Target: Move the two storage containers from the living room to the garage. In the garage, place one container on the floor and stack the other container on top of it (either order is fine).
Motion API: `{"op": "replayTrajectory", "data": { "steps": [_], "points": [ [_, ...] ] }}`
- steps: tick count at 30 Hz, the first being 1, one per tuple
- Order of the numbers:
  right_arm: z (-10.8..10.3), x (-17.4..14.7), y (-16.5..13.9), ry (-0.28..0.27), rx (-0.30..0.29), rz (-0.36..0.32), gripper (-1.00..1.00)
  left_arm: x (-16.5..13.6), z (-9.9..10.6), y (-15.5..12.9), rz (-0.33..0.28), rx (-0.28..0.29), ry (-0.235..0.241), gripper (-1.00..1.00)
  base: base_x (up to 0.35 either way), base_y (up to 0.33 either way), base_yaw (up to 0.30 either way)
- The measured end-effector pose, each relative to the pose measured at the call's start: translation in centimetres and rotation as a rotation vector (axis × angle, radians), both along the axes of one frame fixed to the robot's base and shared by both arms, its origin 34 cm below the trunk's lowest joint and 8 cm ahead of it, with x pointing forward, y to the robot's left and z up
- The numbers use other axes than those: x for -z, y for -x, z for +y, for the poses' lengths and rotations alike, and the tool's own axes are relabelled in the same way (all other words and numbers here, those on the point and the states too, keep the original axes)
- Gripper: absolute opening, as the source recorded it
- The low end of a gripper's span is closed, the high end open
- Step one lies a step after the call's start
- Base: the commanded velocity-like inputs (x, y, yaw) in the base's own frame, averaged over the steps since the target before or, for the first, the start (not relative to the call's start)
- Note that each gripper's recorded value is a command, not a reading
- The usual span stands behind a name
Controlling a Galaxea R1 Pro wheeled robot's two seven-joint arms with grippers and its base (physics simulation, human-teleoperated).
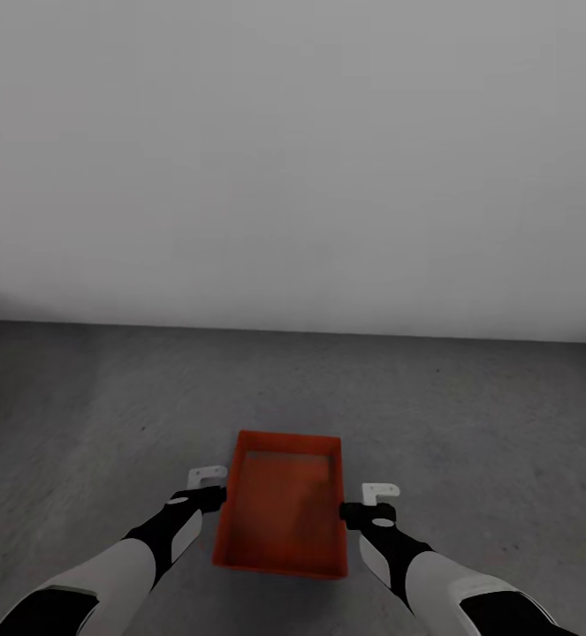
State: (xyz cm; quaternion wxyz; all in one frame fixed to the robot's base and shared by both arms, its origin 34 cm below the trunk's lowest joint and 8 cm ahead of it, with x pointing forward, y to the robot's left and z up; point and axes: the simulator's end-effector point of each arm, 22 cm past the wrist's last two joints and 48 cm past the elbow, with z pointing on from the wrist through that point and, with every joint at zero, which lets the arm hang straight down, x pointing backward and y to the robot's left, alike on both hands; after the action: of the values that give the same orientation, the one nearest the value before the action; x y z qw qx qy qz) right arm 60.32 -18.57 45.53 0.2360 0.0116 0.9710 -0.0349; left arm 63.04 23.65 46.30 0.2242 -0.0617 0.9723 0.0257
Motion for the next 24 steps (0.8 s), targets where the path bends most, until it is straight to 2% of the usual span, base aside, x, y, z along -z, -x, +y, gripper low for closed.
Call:
{"op": "replayTrajectory", "data": {
  "steps": [24],
  "points": [
    [0.0,-3.3,-0.1,-0.001,0.000,0.001,1.00,-3.4,0.0,-0.1,0.000,-0.002,0.001,1.00,0.000,0.000,0.000]
  ]
}}
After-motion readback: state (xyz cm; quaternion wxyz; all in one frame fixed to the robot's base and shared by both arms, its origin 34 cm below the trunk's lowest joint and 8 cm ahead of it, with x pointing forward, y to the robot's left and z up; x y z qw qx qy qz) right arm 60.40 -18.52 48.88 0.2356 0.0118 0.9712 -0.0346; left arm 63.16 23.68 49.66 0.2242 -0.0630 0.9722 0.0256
